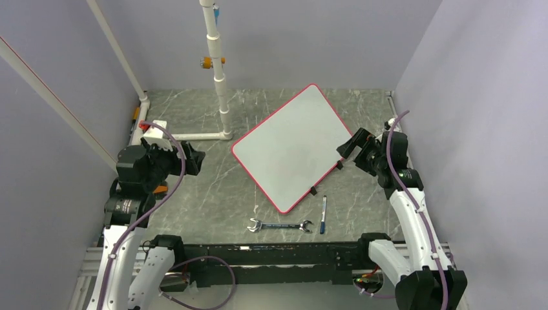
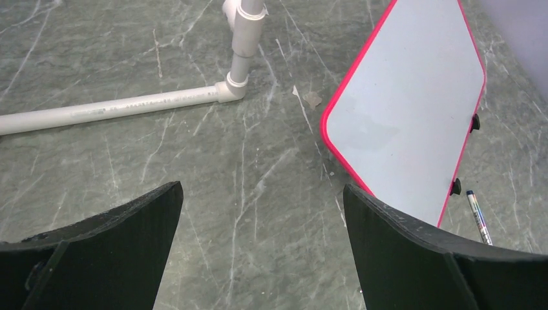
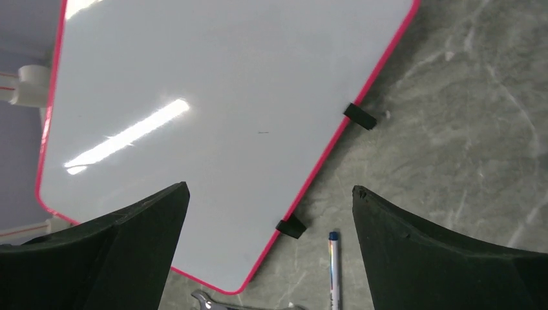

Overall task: Write a sentence on the whiteboard
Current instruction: Open the whiteboard marker at the center of the board.

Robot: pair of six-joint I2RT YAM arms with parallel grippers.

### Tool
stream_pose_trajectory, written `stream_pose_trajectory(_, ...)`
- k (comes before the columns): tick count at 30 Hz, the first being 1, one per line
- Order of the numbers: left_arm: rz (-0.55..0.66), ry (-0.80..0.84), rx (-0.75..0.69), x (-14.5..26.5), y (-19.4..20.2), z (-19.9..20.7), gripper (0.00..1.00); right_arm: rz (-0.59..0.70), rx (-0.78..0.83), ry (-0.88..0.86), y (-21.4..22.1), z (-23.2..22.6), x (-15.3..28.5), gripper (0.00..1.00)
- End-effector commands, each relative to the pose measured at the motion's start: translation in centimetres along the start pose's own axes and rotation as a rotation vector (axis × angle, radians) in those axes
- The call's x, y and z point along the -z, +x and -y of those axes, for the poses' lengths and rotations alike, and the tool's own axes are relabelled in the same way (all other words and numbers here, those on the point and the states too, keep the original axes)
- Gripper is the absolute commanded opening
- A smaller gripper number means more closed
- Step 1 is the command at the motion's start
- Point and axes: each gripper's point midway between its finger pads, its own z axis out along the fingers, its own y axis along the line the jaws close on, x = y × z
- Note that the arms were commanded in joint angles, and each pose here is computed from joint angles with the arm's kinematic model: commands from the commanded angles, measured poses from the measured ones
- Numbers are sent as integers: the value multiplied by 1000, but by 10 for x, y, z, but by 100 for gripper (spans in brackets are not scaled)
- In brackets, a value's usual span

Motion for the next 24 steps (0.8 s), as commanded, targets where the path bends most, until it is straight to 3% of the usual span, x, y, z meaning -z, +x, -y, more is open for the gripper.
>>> stream_pose_trajectory(1, 36, 39, -26, 0, -9, 9, 99, -19, -20, 143, 6, 23, 11, 100)
stream_pose_trajectory(7, 33, 31, -33, 1, -8, 9, 99, -128, -24, 139, 29, 26, 15, 100)
stream_pose_trajectory(14, 33, 31, -40, 2, -8, 10, 99, -147, -5, 104, 48, 16, 17, 100)
stream_pose_trajectory(22, 35, 13, -44, 3, -8, 8, 99, -200, 71, 250, 80, 25, 0, 99)
stream_pose_trajectory(24, 34, 5, -44, 4, -7, 7, 99, -234, 91, 264, 92, 26, -5, 91)
